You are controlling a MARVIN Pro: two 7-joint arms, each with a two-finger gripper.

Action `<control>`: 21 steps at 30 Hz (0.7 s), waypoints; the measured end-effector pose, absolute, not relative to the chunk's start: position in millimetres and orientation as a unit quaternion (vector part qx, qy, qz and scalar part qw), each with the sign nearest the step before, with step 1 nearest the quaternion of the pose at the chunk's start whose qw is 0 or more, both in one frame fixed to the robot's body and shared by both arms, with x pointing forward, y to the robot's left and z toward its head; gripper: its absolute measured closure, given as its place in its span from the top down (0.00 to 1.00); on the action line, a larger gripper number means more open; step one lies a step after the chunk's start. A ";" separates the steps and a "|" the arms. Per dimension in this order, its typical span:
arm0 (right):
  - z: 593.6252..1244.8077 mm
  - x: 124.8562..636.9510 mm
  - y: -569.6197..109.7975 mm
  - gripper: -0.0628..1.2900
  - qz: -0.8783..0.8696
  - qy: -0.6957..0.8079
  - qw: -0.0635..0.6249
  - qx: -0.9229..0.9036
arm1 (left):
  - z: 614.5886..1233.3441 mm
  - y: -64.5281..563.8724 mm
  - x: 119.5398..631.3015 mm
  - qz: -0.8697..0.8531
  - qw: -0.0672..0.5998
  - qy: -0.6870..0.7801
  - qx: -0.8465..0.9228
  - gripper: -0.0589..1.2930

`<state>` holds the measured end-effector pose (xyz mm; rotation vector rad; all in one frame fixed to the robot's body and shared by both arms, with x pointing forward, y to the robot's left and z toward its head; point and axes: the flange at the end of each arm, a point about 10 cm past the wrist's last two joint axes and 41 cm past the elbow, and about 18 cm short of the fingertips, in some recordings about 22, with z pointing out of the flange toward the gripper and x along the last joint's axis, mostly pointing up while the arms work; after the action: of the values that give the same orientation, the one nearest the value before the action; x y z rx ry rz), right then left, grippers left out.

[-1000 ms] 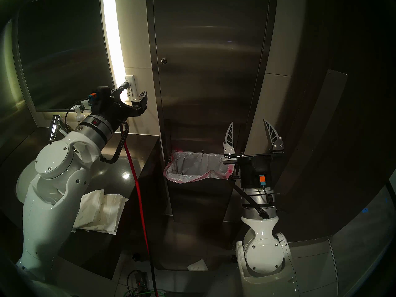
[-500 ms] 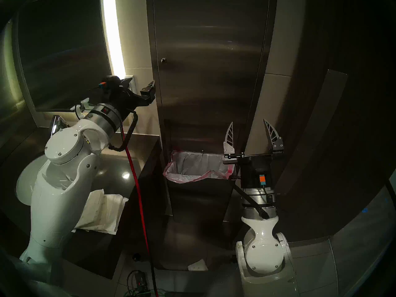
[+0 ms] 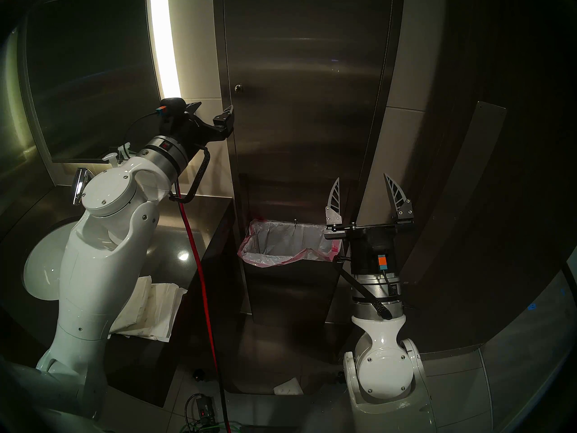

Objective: Twist key and close towel dispenser

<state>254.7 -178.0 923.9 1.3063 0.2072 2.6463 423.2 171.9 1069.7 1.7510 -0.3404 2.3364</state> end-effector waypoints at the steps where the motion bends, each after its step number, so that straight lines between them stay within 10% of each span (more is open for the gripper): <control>1: 923.9 254.7 -178.0 0.93 0.891 0.070 0.092 0.440 | 1070.0 170.5 425.2 0.791 0.102 -0.117 0.592 0.98; 21: 924.0 254.6 -178.0 0.93 0.891 0.070 0.092 0.439 | 1091.8 150.3 461.9 0.794 0.107 -0.143 0.581 0.98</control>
<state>254.6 -178.0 924.0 1.3043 0.2076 2.6470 461.9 150.3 1091.8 1.7100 -0.4200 2.3377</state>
